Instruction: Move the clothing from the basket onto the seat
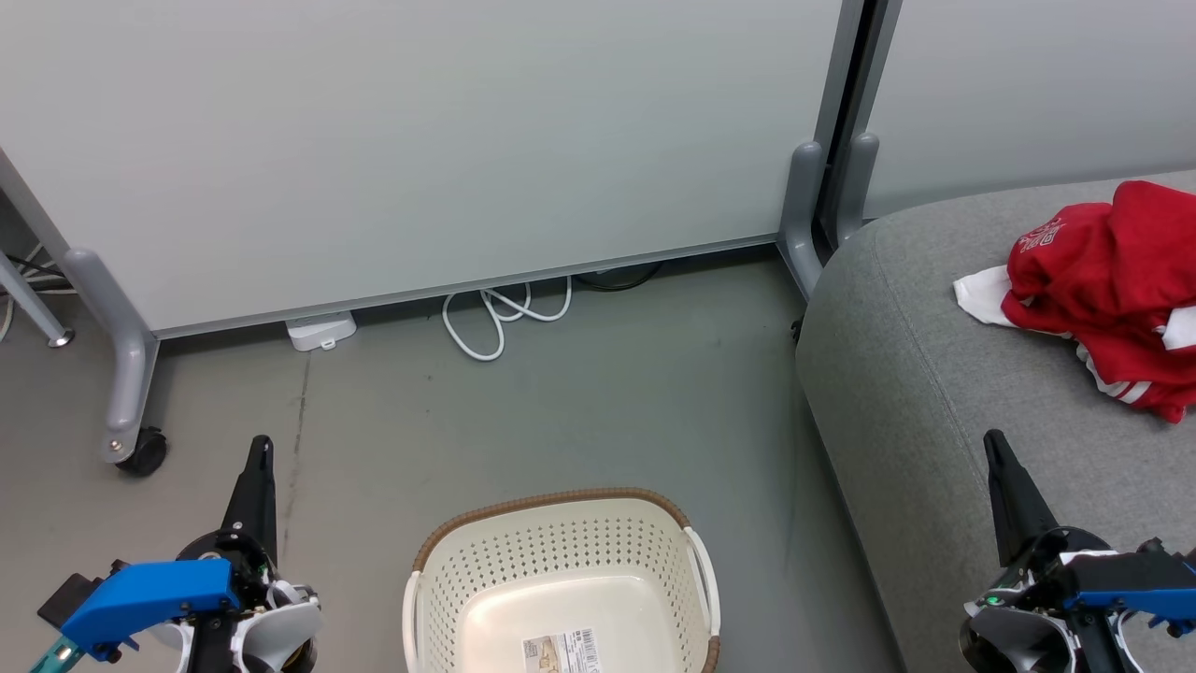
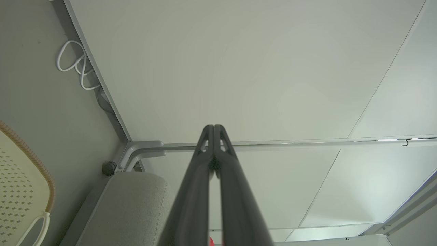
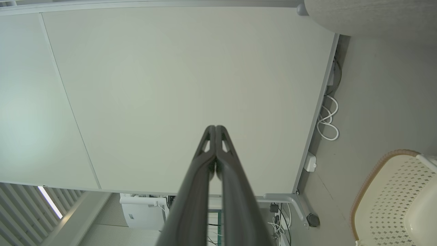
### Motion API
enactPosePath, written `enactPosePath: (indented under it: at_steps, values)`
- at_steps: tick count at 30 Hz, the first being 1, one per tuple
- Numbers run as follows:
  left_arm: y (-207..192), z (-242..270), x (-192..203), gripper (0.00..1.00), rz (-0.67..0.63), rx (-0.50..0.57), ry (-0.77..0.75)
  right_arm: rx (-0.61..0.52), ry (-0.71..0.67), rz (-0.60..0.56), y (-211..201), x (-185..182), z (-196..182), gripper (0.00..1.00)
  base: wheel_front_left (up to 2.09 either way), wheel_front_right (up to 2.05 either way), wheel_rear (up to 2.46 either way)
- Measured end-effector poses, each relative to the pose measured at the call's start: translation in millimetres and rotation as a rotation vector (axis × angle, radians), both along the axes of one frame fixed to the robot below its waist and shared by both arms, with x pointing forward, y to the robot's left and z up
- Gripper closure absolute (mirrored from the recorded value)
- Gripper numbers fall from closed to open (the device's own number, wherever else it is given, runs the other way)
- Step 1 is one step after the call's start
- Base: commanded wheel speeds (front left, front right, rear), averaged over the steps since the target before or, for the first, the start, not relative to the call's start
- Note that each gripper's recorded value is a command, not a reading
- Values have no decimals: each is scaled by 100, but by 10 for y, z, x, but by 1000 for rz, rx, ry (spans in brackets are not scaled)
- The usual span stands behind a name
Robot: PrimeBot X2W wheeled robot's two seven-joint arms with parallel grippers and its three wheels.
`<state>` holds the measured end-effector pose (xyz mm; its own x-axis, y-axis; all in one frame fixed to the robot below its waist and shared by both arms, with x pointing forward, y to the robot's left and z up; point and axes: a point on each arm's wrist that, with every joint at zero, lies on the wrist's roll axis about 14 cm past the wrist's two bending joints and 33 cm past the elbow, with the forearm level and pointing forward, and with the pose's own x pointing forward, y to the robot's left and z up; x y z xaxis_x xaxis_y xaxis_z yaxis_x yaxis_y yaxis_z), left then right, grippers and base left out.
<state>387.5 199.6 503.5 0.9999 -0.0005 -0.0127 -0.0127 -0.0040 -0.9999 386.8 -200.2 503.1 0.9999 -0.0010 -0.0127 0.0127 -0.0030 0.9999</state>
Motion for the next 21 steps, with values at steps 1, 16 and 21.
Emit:
enactPosePath:
  at_steps: [1, 16, 21]
  values:
    - [0, 0, 0, 100, 0, 0, 0, 0, 0, 0, 0, 0, 0, 100, 0, 0, 0]
    - [0, 1, 0, 100, 0, 0, 0, 0, 0, 0, 0, 0, 0, 100, 0, 0, 0]
    - [0, 1, 0, 100, 0, 0, 0, 0, 0, 0, 0, 0, 1, 100, 0, 0, 0]
